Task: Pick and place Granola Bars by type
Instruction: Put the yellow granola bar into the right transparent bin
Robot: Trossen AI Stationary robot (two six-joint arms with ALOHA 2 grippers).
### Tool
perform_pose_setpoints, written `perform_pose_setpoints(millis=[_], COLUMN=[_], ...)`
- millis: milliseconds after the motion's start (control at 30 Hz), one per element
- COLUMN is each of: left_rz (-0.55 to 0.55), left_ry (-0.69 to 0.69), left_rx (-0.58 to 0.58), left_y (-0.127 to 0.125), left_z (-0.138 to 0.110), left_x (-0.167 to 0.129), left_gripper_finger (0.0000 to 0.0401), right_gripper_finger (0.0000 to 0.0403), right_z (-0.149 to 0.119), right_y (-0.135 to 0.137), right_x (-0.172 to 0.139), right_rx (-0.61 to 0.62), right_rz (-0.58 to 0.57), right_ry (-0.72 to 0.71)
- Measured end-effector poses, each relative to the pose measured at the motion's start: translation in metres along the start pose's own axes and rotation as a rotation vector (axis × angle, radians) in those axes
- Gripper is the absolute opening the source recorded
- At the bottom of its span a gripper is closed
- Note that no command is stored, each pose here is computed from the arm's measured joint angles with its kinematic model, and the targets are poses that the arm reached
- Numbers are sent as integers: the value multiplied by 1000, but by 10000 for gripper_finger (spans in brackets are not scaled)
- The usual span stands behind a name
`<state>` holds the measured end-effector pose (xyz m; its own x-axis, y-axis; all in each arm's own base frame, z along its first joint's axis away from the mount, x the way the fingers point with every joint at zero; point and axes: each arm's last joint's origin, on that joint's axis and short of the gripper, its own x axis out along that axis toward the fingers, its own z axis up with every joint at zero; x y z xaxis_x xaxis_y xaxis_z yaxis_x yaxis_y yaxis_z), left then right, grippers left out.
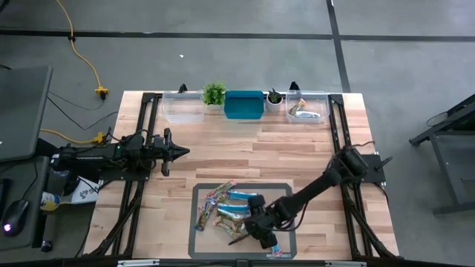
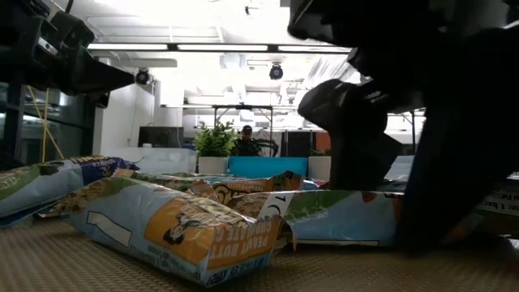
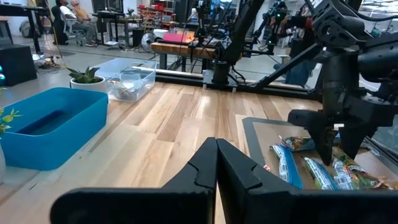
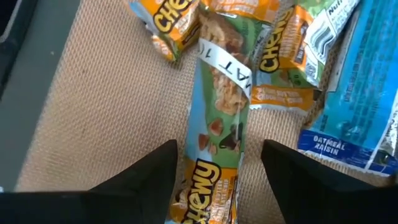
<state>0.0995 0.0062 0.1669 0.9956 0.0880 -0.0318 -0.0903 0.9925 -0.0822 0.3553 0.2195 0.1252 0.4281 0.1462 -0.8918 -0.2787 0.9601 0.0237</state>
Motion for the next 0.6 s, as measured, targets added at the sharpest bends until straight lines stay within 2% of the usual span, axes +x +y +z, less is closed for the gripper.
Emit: perform_pose_setpoints(millis=[200, 600], left_rz=[0, 0], left_ry=[0, 0], left_rx=[0, 0], left_y=[0, 0], left_z=[0, 0], left_x=[0, 0], left_gripper_finger=[1, 1], right_gripper_finger=[216, 151], right_z=[-8, -10], right_y=[13, 16], right_x=[9, 15], right_rx=[-71, -31], right_rz=[-42, -12], right_ry=[11, 20])
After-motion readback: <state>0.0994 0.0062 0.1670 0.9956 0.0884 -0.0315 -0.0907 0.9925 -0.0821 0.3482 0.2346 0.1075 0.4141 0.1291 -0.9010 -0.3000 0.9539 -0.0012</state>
